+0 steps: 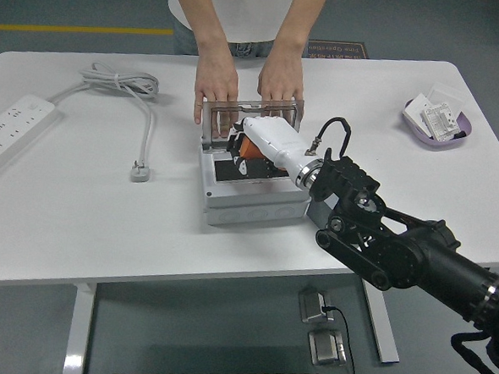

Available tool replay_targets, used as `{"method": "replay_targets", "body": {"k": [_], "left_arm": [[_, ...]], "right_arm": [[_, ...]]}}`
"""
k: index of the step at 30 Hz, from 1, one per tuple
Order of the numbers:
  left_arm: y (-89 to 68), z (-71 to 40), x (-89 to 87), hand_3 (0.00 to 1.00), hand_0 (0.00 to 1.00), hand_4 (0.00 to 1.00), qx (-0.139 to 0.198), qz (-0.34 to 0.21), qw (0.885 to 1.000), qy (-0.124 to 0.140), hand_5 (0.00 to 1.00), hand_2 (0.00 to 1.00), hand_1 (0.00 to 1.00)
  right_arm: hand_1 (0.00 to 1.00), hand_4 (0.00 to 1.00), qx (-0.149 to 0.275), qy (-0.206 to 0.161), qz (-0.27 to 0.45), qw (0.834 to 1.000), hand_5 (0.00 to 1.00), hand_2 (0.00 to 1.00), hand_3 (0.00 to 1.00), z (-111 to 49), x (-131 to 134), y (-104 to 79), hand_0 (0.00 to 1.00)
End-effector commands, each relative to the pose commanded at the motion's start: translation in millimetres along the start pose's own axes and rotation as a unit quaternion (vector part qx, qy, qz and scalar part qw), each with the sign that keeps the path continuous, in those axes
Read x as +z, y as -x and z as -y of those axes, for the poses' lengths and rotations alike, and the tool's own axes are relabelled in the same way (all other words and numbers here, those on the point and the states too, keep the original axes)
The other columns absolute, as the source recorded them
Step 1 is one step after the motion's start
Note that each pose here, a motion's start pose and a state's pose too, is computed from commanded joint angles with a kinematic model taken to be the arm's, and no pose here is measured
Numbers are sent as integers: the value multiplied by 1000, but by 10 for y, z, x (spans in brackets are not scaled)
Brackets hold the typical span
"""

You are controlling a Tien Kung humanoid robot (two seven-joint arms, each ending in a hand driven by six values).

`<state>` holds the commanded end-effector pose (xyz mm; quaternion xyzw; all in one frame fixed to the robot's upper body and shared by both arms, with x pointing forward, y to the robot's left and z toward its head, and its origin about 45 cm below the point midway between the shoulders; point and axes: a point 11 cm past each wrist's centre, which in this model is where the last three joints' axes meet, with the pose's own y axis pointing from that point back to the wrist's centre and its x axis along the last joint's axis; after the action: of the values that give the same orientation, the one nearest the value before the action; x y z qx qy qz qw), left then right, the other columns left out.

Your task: Fetch the battery,place it into the box,close the lid of the box

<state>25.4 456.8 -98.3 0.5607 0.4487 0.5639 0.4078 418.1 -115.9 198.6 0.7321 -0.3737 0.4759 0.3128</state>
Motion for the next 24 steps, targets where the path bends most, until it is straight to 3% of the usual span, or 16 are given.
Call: {"method": "replay_targets", "body": {"k": [1,2,7,8,24], "left_arm": [[0,0,2,771,683,750,0,0,1000,0,414,664,685],[1,0,4,771,683,750,0,1,1000,0,416,664,684],[7,-1,12,771,683,750,-1,2,1000,1,416,664,684],[9,-1,12,770,683,749,-1,2,1000,0,418,664,684],[30,5,-17,770,683,748,-3,4,1000,-3,417,664,684]], "right_arm": [[517,586,0,0,0,1000,66,566,623,0,0,2,350],[504,708,0,-1,1,1000,337,553,631,-2,0,7,380],[504,708,-2,0,4,1000,337,553,631,-6,4,30,380],[511,765,-2,0,5,1000,415,546,632,-7,5,33,401],[501,791,2,3,41,999,450,539,629,-50,-42,-85,415]]}}
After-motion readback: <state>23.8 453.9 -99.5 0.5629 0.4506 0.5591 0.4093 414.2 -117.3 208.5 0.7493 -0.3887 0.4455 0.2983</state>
